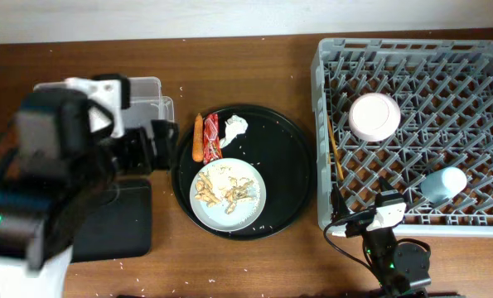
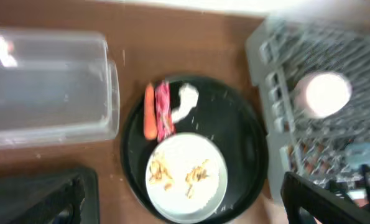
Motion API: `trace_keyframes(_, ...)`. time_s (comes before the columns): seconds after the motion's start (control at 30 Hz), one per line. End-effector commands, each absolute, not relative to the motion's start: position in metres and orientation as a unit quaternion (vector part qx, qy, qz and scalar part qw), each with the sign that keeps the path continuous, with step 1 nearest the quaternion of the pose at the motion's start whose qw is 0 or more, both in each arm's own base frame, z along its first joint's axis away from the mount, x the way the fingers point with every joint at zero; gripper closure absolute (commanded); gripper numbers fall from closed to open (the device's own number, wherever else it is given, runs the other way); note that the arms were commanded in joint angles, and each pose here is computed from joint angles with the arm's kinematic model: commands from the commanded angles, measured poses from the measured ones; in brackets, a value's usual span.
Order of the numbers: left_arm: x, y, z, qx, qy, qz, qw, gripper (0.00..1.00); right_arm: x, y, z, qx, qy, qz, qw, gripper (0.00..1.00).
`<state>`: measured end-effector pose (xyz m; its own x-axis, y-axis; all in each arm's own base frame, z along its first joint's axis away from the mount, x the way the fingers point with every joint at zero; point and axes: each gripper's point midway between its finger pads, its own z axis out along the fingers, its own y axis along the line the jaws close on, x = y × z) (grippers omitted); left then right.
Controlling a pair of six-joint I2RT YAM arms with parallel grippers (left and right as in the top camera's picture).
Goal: Sort waste into correct bins and load items into the dishwasher rack
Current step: 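Grasp the white tissue with the left gripper and drop it in clear bin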
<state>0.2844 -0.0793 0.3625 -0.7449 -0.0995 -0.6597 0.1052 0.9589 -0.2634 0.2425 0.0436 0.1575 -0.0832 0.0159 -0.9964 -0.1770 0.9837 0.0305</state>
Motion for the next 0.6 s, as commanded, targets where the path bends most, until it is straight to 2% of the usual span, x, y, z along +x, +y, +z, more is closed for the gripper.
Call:
trace_keyframes(0.0, 0.328, -0.11, 0.256, 0.007, 0.972, -0.129, 0.194, 0.01, 0.242, 0.046, 0.154, -0.056, 0.734, 0.08, 0.672, 0.02)
trace_keyframes(0.03, 0.362, -0.132, 0.208, 0.043, 0.979, -0.11, 0.163, 0.02, 0.242, 0.046, 0.154, -0.056, 0.734, 0.08, 0.672, 0.02)
trace_keyframes(0.07, 0.375, -0.145, 0.186, 0.058, 0.981, -0.108, 0.15, 0.05, 0.242, 0.046, 0.154, -0.056, 0.734, 0.08, 0.672, 0.02)
trace_keyframes(0.1, 0.383, -0.156, 0.168, 0.07, 0.982, -0.106, 0.142, 0.16, 0.242, 0.046, 0.154, -0.056, 0.734, 0.08, 0.672, 0.02)
trace_keyframes(0.13, 0.396, -0.171, 0.137, 0.083, 0.983, -0.095, 0.131, 0.22, 0.242, 0.046, 0.154, -0.056, 0.734, 0.08, 0.672, 0.02)
trace_keyframes(0.2, 0.415, -0.184, 0.087, 0.1, 0.986, -0.047, 0.128, 0.22, 0.242, 0.046, 0.154, -0.056, 0.734, 0.08, 0.672, 0.02)
trace_keyframes(0.33, 0.438, -0.199, 0.036, 0.113, 0.983, -0.012, 0.144, 0.22, 0.242, 0.046, 0.154, -0.056, 0.734, 0.08, 0.672, 0.02)
trace_keyframes(0.43, 0.458, -0.192, 0.028, 0.105, 0.978, 0.02, 0.177, 0.28, 0.242, 0.046, 0.154, -0.056, 0.734, 0.08, 0.672, 0.02)
trace_keyframes(0.47, 0.464, -0.195, 0.03, 0.104, 0.976, 0.015, 0.19, 0.37, 0.242, 0.046, 0.154, -0.056, 0.734, 0.08, 0.672, 0.02)
trace_keyframes(0.53, 0.466, -0.196, 0.031, 0.103, 0.975, 0.013, 0.194, 0.82, 0.242, 0.046, 0.154, -0.056, 0.734, 0.08, 0.672, 0.02)
trace_keyframes(0.57, 0.462, -0.196, 0.032, 0.105, 0.977, 0.012, 0.186, 1.0, 0.242, 0.046, 0.154, -0.056, 0.734, 0.08, 0.672, 0.02)
